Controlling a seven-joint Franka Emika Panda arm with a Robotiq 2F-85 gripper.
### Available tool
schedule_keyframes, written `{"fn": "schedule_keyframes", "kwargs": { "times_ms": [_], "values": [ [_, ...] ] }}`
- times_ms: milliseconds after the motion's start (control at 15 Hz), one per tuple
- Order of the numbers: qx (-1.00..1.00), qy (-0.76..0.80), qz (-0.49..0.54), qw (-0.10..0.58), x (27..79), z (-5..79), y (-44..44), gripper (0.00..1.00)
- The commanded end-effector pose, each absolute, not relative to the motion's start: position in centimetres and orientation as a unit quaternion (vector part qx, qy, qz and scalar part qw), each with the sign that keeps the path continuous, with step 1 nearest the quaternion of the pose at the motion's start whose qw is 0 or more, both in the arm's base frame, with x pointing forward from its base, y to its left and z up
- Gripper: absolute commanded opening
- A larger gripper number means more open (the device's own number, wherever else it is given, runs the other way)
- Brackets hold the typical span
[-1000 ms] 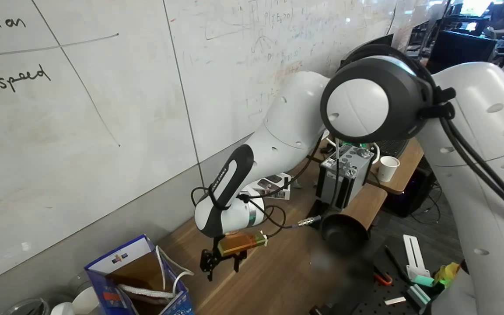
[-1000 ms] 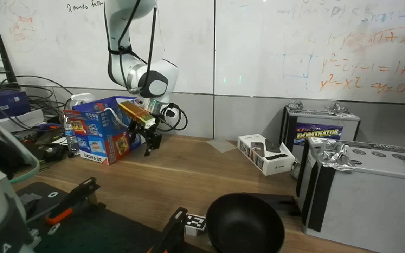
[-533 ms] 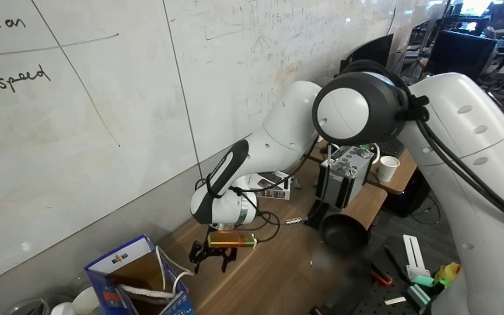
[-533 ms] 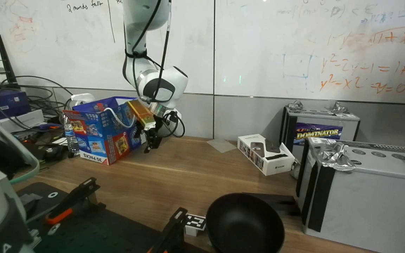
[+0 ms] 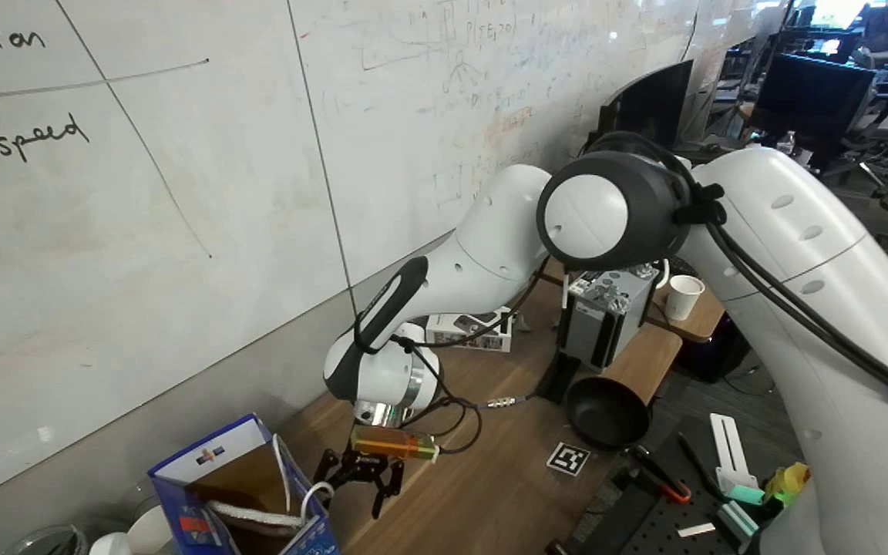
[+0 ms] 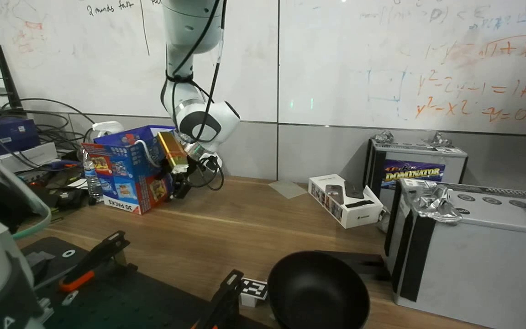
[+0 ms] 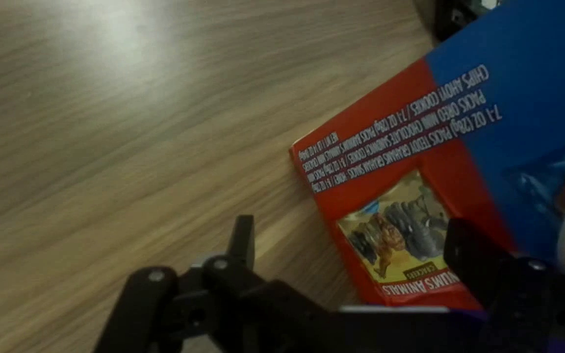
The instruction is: Pick up the ropes from the table and put them in the blue box.
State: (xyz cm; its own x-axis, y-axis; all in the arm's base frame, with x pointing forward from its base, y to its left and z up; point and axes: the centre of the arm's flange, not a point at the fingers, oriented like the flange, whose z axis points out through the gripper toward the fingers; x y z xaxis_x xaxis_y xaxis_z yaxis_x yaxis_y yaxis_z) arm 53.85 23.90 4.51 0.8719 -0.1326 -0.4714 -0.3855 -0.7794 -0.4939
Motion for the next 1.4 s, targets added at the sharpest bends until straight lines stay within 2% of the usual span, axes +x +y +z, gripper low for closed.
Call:
{"fn": "schedule_keyframes", "kwargs": {
  "times_ms": [0, 1000, 1333],
  "values": [
    [-0.899, 0.140, 0.232, 0.344, 54.9, 5.8, 24.8, 1.00],
    [-0.856, 0.112, 0.177, 0.472, 55.6, 19.1, 23.9, 1.00],
    [-0.853, 0.084, 0.185, 0.481, 54.0, 21.1, 26.5, 1.00]
  ]
}}
